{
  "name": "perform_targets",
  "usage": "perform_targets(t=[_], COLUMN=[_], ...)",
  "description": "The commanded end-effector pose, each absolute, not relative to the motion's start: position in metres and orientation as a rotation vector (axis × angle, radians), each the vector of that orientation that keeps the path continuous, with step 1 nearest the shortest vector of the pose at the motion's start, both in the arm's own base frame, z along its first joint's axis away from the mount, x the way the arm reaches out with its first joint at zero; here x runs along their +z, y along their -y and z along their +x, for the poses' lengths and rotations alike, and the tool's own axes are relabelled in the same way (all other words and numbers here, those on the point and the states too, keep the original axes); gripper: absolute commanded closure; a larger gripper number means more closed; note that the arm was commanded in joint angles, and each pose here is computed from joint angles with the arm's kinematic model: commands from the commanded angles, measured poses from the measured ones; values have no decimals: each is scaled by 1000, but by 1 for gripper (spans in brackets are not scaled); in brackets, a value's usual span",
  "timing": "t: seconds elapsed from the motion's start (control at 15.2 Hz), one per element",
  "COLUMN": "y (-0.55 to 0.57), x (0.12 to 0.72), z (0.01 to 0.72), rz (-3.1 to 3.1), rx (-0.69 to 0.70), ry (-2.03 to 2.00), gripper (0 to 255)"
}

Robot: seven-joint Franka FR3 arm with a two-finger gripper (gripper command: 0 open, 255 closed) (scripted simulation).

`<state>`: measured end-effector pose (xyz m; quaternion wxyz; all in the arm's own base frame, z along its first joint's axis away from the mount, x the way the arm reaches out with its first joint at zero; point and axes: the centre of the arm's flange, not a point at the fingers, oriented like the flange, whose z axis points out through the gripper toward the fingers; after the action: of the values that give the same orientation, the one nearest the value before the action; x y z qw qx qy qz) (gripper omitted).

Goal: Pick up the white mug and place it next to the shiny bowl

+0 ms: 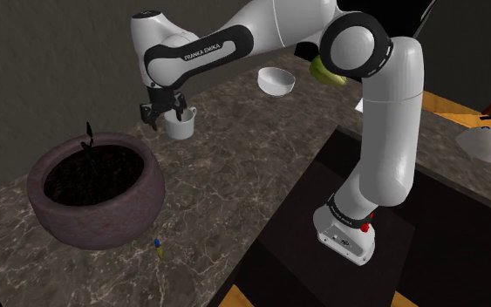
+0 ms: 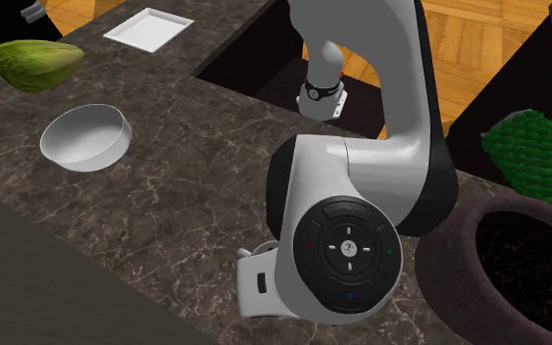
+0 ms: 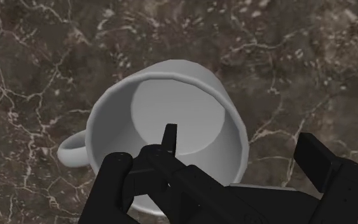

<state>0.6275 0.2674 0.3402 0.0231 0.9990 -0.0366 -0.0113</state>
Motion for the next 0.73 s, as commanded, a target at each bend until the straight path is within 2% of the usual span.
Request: perform_targets(t=[0.0, 0.46, 0.53, 0.66], y=[-267, -267, -267, -267], x=[336, 336, 336, 336], z=[628, 628, 628, 628], rz=[3093, 3093, 3093, 3093], rx=[-34, -34, -34, -34], ry=[113, 113, 113, 113], gripper=[0, 0, 255, 255])
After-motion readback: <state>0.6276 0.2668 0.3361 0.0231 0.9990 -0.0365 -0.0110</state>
